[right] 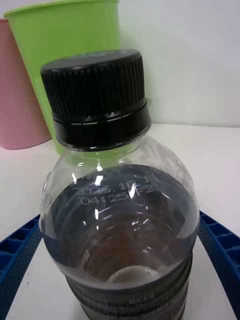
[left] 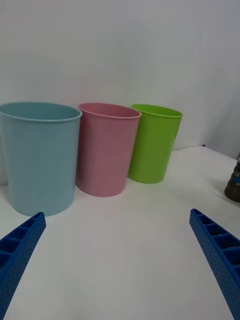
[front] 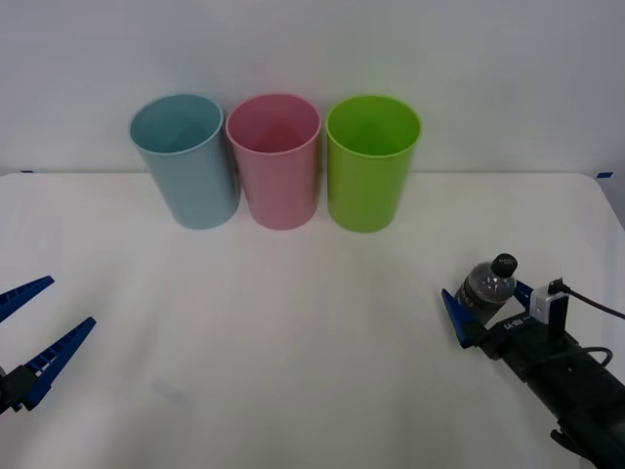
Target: Grasp the object on the table and drop it into the matching bin: aluminum can to the light blue bin, PET bottle to the pink bin.
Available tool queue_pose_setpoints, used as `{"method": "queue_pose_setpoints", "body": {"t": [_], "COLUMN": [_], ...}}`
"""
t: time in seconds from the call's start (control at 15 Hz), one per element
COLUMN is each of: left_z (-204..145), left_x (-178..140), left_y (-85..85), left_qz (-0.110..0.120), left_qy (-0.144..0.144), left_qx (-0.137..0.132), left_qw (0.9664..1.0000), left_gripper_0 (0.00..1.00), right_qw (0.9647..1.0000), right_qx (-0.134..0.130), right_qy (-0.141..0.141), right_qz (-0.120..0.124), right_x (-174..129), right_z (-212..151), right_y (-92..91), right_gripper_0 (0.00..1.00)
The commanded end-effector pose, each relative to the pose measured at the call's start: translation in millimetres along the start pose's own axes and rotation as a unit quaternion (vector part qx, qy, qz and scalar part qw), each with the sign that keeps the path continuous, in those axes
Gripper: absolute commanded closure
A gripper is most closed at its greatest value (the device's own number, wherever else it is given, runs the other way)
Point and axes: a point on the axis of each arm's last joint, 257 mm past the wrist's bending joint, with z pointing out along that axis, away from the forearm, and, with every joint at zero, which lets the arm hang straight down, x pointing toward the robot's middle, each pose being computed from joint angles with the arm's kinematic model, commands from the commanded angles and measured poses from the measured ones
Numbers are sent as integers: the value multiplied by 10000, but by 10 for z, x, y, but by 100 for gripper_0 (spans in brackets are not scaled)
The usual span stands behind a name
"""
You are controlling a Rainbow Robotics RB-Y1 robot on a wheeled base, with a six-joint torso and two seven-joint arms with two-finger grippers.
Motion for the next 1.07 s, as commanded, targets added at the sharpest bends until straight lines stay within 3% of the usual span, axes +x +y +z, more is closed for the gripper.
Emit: {"method": "queue_pose_setpoints", "body": {"t": [0.07,0.13,0.2,0.67,1.07], "left_z": [0,0,0,0,0], "left_x": [0,0,0,0,0], "left_y": [0,0,0,0,0], "left_qz": [0,0,0,0,0], "left_qy": [0,0,0,0,0], "left_qx": [0,0,0,0,0], "left_qw": [10000,10000,10000,10000,10000], "left_gripper_0": [0,0,0,0,0], "right_qw": [10000,10000,10000,9993,9944], "right_qx": [-6,-4,-36,-277,-812], "right_qy": [-5,1,-15,-245,-609], "right_qz": [-7,-19,-37,-71,-283], "right_x": [-2,5,-7,-204,-623], "right_z": [-1,-6,-1,23,9], "right_y": [4,3,19,142,382], "right_gripper_0": [23,81,100,100,100]}}
